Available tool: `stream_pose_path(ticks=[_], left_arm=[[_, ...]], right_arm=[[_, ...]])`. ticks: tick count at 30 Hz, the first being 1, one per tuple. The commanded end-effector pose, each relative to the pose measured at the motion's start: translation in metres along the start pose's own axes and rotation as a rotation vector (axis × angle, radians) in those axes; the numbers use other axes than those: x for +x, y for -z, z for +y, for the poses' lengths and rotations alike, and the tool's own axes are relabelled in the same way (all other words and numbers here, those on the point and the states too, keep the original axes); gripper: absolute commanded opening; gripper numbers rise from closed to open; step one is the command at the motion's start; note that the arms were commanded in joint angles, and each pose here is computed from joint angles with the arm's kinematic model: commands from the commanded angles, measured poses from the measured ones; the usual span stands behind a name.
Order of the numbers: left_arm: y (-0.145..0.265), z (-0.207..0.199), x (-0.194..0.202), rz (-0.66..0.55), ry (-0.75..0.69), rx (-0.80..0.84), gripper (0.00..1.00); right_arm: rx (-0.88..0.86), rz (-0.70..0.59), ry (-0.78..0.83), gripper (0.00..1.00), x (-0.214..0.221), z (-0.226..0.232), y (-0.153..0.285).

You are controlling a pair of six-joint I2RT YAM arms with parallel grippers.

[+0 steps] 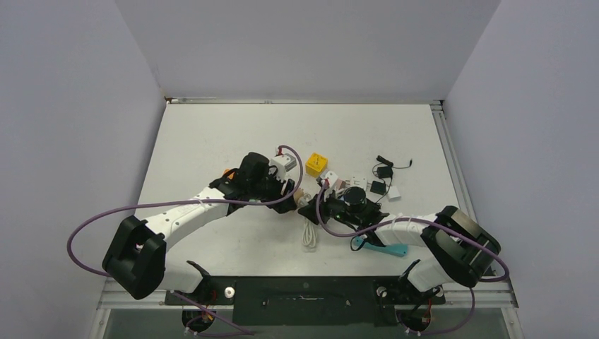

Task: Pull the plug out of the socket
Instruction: Remove the plug from the socket.

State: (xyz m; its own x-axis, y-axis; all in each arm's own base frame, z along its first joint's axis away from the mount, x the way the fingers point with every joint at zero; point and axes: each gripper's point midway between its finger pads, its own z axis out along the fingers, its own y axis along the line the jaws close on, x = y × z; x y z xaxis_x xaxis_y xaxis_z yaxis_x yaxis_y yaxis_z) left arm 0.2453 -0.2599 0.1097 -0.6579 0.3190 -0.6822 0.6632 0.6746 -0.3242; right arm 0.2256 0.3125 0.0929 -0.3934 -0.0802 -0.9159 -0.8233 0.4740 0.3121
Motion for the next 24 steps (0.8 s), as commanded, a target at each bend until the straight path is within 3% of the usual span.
stream_pose_path(ticks=[1, 6, 11, 17, 24], left_arm=[[0.005, 0.010, -0.016, -0.042, -0.035, -0.056, 0.00], [0.007, 0.026, -0.020, -0.053, 0.078, -0.070, 0.00], [0.010, 0.036, -0.025, -0.076, 0.125, -0.067, 0.00], [0.008, 0.027, -0.024, -0.067, 0.091, -0.040, 0.00], [0.010, 0.016, -0.024, -0.066, 0.024, -0.021, 0.00]], right_arm=[[-0.064, -0.169, 0.101, 0.05, -0.051, 0.029, -0.006], [0.058, -0.152, 0.227, 0.05, -0.044, 0.043, -0.012], [0.076, -0.149, 0.263, 0.05, -0.039, 0.054, -0.016], [0.065, -0.170, 0.218, 0.05, -0.043, 0.048, -0.013], [-0.016, -0.253, 0.049, 0.05, -0.061, 0.022, 0.007]])
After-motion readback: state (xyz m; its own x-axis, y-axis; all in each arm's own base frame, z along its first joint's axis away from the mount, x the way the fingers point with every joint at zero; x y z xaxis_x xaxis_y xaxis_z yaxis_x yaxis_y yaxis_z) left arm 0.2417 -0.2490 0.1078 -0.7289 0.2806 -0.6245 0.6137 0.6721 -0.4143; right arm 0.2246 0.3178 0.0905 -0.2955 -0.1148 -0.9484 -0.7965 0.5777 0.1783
